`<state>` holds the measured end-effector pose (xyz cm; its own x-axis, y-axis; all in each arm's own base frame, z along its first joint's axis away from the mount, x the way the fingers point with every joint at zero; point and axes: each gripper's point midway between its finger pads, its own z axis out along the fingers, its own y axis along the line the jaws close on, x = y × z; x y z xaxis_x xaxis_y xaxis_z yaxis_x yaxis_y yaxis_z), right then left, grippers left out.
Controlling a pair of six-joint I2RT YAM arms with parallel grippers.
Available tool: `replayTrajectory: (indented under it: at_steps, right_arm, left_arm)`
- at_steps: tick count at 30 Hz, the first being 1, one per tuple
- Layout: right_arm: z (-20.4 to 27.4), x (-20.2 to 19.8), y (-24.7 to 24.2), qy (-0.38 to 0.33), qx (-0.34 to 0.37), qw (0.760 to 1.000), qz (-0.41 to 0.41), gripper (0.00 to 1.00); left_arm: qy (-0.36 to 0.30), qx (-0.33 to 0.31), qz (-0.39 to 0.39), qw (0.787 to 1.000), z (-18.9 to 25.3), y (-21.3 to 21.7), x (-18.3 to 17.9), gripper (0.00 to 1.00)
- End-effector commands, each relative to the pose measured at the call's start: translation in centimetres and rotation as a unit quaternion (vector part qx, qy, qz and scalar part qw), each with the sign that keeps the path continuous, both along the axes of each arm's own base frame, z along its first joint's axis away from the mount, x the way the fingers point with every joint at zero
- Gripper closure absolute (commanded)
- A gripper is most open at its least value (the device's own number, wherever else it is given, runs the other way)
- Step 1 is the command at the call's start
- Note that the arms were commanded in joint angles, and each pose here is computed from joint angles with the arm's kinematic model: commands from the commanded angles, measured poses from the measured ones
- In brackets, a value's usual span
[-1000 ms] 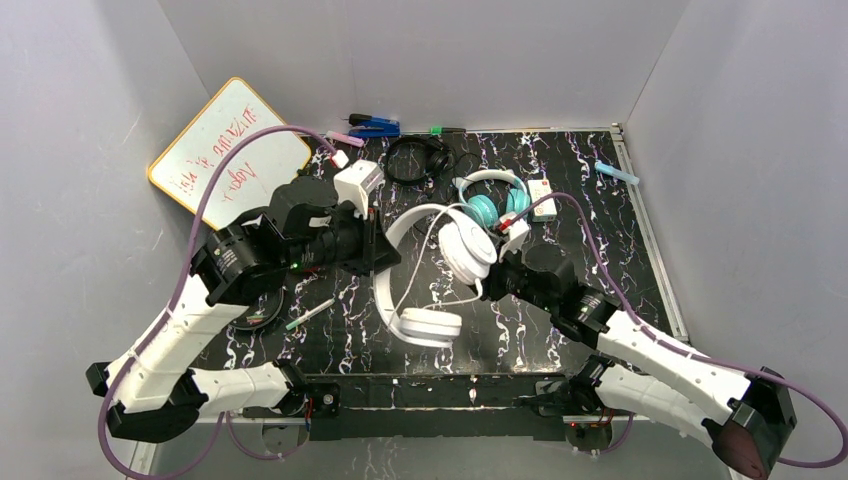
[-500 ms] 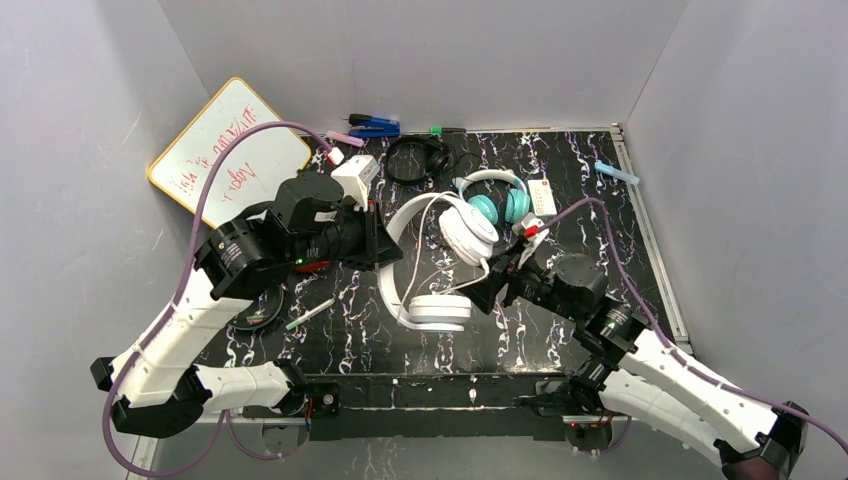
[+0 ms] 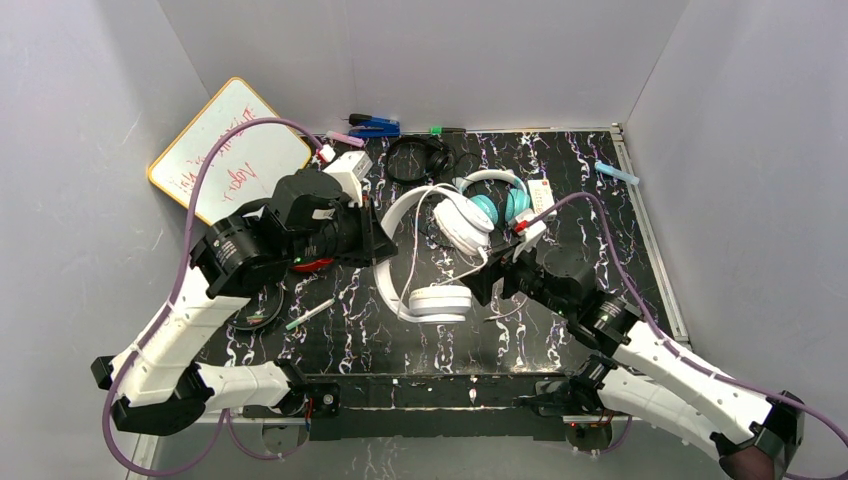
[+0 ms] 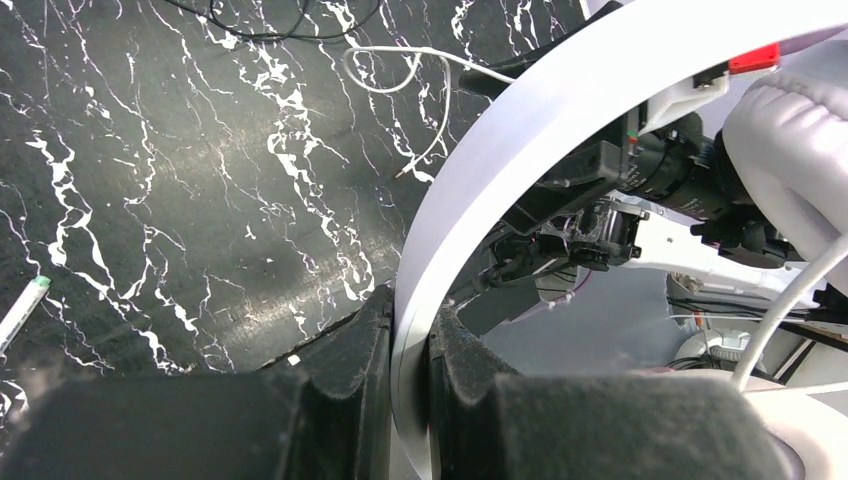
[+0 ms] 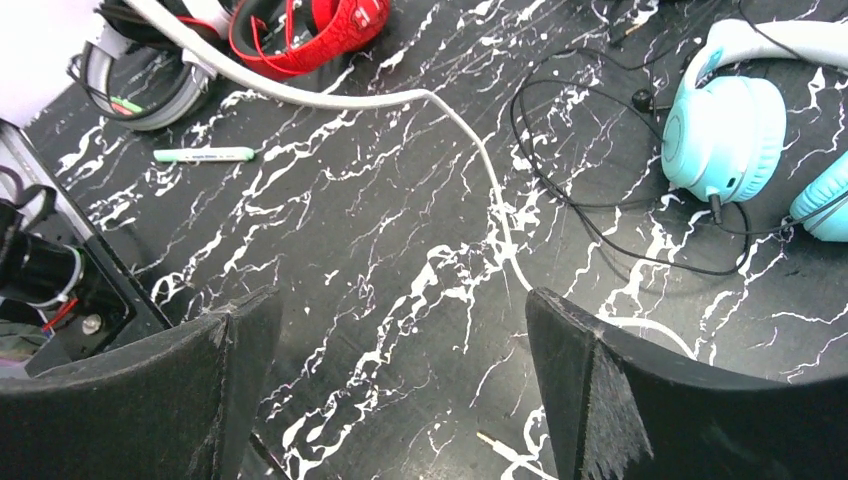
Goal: Wrap the headphones
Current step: Wrap the headphones cable around the headphones.
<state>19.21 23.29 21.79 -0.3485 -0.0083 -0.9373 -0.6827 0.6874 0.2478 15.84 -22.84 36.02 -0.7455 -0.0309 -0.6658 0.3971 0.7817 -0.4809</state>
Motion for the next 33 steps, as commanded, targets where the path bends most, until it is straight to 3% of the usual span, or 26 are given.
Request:
replayTrajectory:
  at_steps: [1,8,15,22,26,33]
  right_arm:
    - [2.1,1.1,0.4,-0.036,0.006,0.999,-0.004,0.01]
    - [0.7,3.2,1.1,-0.065,-0.018,0.998,-0.001,0.01]
    - [-0.3,1.0,4.8,-0.084,0.002,0.988,0.131,0.02]
    - [-0.8,1.5,5.9,-0.084,0.011,0.986,0.144,0.05]
    - [-1.0,2.0,5.4,-0.08,0.007,0.989,0.122,0.06]
    - [-1.6,3.8,1.6,-0.055,-0.011,0.998,0.001,0.05]
  left_arm:
    - [-0.013,-0.03,0.014,0.999,2.3,0.3,0.0,1.0]
    - [-0.011,-0.049,0.012,0.999,3.4,0.2,-0.4,1.0]
    - [-0.015,-0.076,0.008,0.997,5.0,-0.3,-0.6,1.0]
    - [-0.009,-0.087,-0.004,0.996,5.7,-0.8,-0.9,1.0]
    - [-0.011,-0.086,-0.002,0.996,5.7,-0.8,-0.8,1.0]
    - [-0.009,-0.081,0.001,0.997,5.2,-0.8,-0.7,1.0]
